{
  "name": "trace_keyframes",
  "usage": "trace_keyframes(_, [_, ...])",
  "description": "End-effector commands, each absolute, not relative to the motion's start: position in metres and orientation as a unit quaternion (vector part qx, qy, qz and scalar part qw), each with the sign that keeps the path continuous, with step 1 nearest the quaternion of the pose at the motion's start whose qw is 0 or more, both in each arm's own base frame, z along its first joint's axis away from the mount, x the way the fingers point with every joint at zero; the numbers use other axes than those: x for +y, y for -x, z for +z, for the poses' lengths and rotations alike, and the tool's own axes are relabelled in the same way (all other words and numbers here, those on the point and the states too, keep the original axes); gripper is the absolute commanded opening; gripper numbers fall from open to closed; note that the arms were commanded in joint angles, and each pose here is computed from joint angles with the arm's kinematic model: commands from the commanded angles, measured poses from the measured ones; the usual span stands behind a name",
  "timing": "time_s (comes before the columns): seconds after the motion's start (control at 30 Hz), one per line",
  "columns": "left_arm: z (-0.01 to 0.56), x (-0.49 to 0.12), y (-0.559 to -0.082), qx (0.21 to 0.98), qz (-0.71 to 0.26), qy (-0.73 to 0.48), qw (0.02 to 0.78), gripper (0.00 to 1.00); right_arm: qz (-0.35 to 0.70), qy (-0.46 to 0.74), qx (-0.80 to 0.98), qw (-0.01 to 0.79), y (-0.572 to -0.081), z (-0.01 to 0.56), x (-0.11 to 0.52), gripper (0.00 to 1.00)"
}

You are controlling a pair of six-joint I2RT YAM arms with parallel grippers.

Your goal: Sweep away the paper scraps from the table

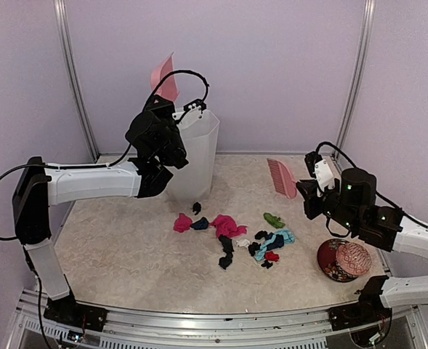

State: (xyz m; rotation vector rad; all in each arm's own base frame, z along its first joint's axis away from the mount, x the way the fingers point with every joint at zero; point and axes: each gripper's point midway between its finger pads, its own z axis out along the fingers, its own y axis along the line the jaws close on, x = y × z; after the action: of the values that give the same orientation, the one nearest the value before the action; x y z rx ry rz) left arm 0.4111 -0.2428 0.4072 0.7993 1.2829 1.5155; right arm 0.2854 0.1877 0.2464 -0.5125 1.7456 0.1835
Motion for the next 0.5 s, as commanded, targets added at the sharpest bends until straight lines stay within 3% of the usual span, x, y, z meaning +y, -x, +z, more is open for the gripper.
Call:
trace_keyframes(0.0, [0.429, -0.239, -0.408, 0.531, 0.607, -0.290, 0.515, 0.00, 0.089, 0.210, 0.744, 0.628, -0.286, 0.258, 0.184, 0.00])
trace_keyframes(0.2, [0.448, -0.235, -0.410, 0.559, 0.567, -0.254, 0.549, 0.00, 0.094, 0.212, 0.738, 0.634, -0.283, 0.265, 0.184, 0.00])
trace_keyframes(0.47, [0.480, -0.239, -0.396, 0.637, 0.375, -0.202, 0.643, 0.00, 0.137, 0.232, 0.727, 0.632, -0.274, 0.272, 0.197, 0.00])
